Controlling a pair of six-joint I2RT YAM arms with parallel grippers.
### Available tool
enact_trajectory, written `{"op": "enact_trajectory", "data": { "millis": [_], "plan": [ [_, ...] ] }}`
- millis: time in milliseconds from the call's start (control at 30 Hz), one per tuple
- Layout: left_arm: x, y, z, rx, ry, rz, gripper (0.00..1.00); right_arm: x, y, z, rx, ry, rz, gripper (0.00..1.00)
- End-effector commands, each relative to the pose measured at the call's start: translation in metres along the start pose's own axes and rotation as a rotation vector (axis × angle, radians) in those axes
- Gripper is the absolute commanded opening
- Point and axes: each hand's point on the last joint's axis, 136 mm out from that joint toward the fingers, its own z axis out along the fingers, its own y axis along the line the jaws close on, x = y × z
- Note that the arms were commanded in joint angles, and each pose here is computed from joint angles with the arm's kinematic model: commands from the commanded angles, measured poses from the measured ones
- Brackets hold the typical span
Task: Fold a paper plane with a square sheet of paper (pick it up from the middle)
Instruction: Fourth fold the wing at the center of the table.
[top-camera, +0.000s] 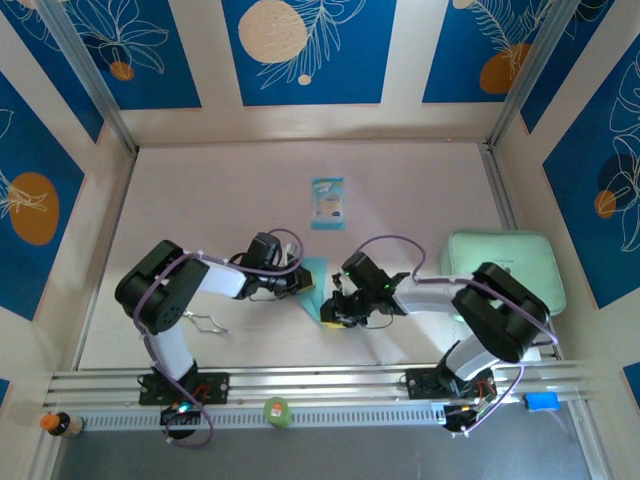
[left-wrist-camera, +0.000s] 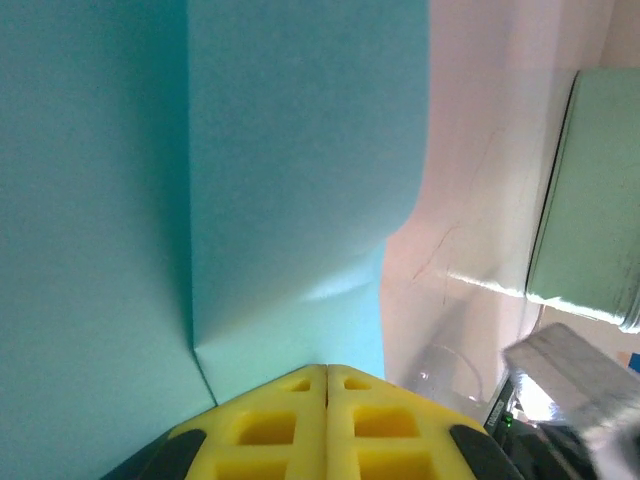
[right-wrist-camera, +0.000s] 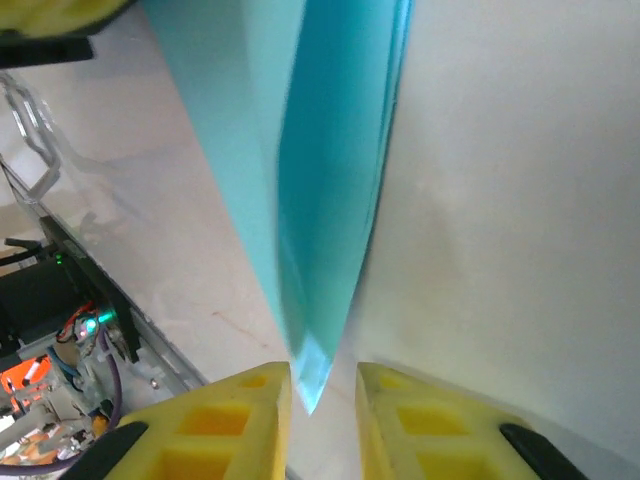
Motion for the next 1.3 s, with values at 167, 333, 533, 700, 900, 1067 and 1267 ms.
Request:
{"op": "enact_trajectory", "data": {
  "millis": [167, 333, 533, 700, 900, 1067, 1267],
  "plan": [
    [0.007, 0.051, -0.006, -0.103, -0.108, -0.112, 0.0, -0.029, 0.022, -0.036, -0.12, -0.145, 0.017, 0.34],
    [0.008, 0.054, -0.01, -0.092, -0.136, -0.127, 0.0, -0.036, 0.019, -0.023, -0.112, -0.135, 0.069, 0.34],
    [0.009, 0.055, -0.011, -0.097, -0.134, -0.128, 0.0, -0.032, 0.026, -0.008, -0.13, -0.091, 0.04, 0.33],
    [0.01, 0.056, -0.01, -0.103, -0.129, -0.129, 0.0, -0.035, 0.026, 0.001, -0.107, -0.071, 0.025, 0.33],
    [0.01, 0.055, -0.01, -0.105, -0.123, -0.125, 0.0, -0.038, 0.027, 0.009, -0.102, -0.061, 0.026, 0.25],
    [0.01, 0.055, -0.009, -0.104, -0.121, -0.125, 0.0, -0.035, 0.023, 0.013, -0.096, -0.046, 0.034, 0.18],
    [0.01, 0.055, -0.009, -0.103, -0.116, -0.125, 0.0, -0.034, 0.021, 0.014, -0.08, -0.047, 0.035, 0.19]
  ]
}}
